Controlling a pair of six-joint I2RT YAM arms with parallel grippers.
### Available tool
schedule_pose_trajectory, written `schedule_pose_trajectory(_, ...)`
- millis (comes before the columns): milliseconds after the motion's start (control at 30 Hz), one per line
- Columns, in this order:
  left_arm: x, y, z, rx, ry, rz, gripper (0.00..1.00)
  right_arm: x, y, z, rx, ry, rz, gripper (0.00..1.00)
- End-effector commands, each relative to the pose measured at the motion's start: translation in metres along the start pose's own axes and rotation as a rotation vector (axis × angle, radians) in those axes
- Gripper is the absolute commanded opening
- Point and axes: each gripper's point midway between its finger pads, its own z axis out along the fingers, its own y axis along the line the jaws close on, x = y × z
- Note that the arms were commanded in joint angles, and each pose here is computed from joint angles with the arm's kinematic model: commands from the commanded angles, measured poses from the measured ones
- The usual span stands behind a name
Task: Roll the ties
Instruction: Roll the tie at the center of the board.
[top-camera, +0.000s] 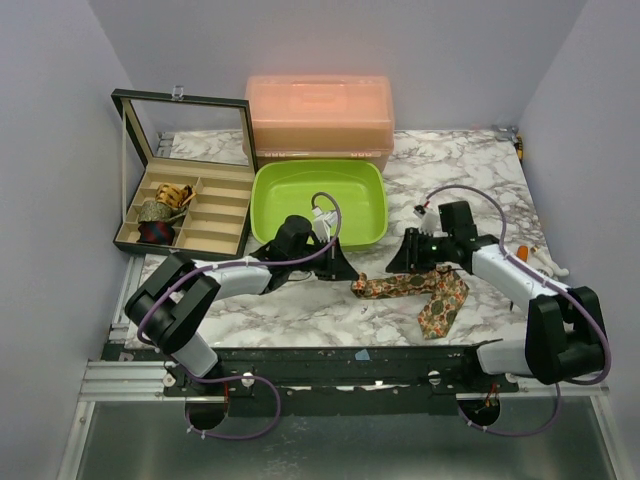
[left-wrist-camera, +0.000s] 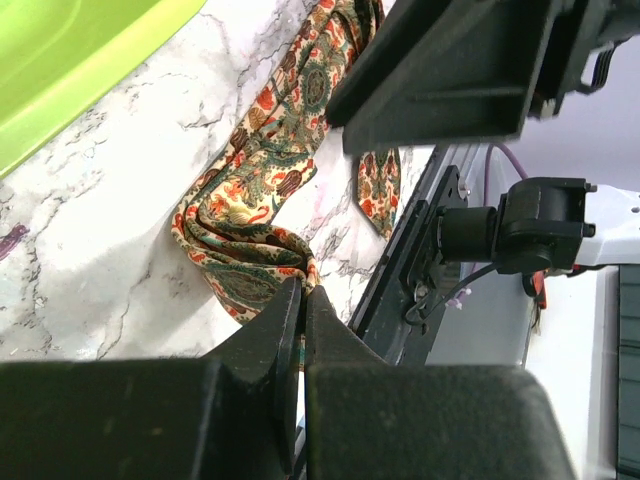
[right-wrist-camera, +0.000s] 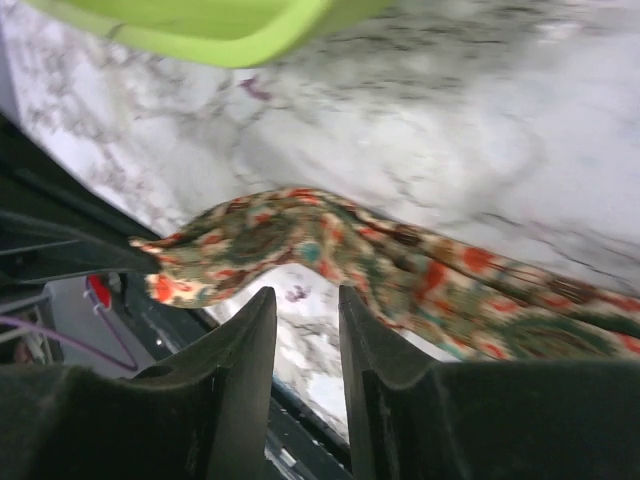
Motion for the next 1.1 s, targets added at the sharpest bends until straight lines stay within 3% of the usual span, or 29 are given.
schedule_pose_trajectory(0, -0.005, -0.003, 0.003, 0.0, 0.006, 0.012, 0.0, 0.014, -0.042, -0.022, 0.153, 0.064, 0.098, 0.35)
schedule_pose_trajectory(333, -0.01, -0.004, 0.012, -0.009, 0.01, 0.023, 0.0, 0.035, -0.056, 0.003, 0.071, 0.19, 0.224, 0.27)
schedule_pose_trajectory(767, -0.019, -0.014, 0.065, -0.019, 0.028, 0.052, 0.0, 0.028, -0.054, 0.012, 0.019, 0.168, 0.195, 0.22)
schedule_pose_trajectory(900, -0.02, -0.008, 0.079, -0.055, 0.024, 0.06, 0.0, 0.026, -0.047, 0.005, 0.005, 0.164, 0.167, 0.26)
schedule_pose_trajectory(1067, -0.014, 0.007, 0.082, -0.112, 0.027, 0.056, 0.0, 0.018, -0.043, -0.011, 0.031, 0.15, 0.138, 0.41)
